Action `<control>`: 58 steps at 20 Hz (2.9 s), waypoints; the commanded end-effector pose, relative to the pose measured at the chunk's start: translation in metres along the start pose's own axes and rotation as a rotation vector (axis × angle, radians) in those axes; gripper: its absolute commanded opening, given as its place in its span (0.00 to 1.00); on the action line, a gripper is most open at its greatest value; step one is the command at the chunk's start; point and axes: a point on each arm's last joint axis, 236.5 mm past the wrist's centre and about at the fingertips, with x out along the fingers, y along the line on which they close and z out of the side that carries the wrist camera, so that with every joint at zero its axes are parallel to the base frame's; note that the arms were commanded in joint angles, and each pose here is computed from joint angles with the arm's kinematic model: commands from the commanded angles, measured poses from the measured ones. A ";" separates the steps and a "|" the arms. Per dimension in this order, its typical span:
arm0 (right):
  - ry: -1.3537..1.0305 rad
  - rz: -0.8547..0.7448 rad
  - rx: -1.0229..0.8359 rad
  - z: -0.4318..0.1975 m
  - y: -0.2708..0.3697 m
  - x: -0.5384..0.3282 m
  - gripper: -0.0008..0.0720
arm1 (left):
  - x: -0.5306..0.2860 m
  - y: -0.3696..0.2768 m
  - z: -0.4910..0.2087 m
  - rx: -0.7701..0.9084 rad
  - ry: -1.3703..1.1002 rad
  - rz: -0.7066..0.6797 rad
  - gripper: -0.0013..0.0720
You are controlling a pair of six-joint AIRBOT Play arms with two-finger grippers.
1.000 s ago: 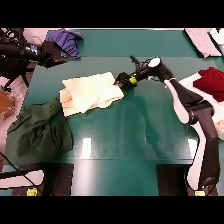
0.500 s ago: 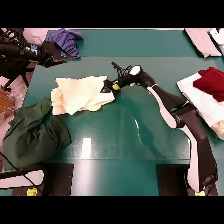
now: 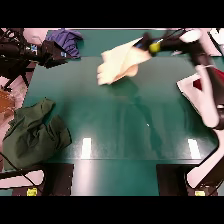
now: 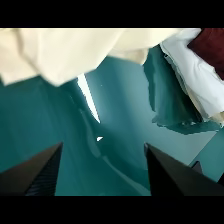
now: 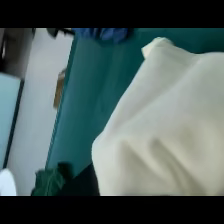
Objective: Fold the shirts.
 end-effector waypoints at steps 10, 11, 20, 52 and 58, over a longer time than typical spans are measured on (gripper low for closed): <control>-0.592 -0.424 0.543 0.080 -0.152 -0.426 0.04 | -0.001 -0.007 0.008 -0.010 -0.034 -0.029 0.85; -0.602 -0.443 0.570 0.069 -0.156 -0.447 0.04 | -0.001 -0.007 0.010 -0.011 -0.041 -0.029 0.85; -0.313 -0.798 0.914 -0.101 -0.226 -0.500 0.04 | -0.001 -0.008 0.022 -0.017 -0.091 -0.032 0.85; 0.124 0.344 -0.600 -0.122 0.215 -0.169 0.69 | -0.007 -0.108 0.007 -0.033 -0.026 -0.422 0.86; 0.475 0.474 -0.549 -0.248 0.209 -0.082 0.50 | 0.013 -0.136 -0.016 0.024 0.045 -0.458 0.86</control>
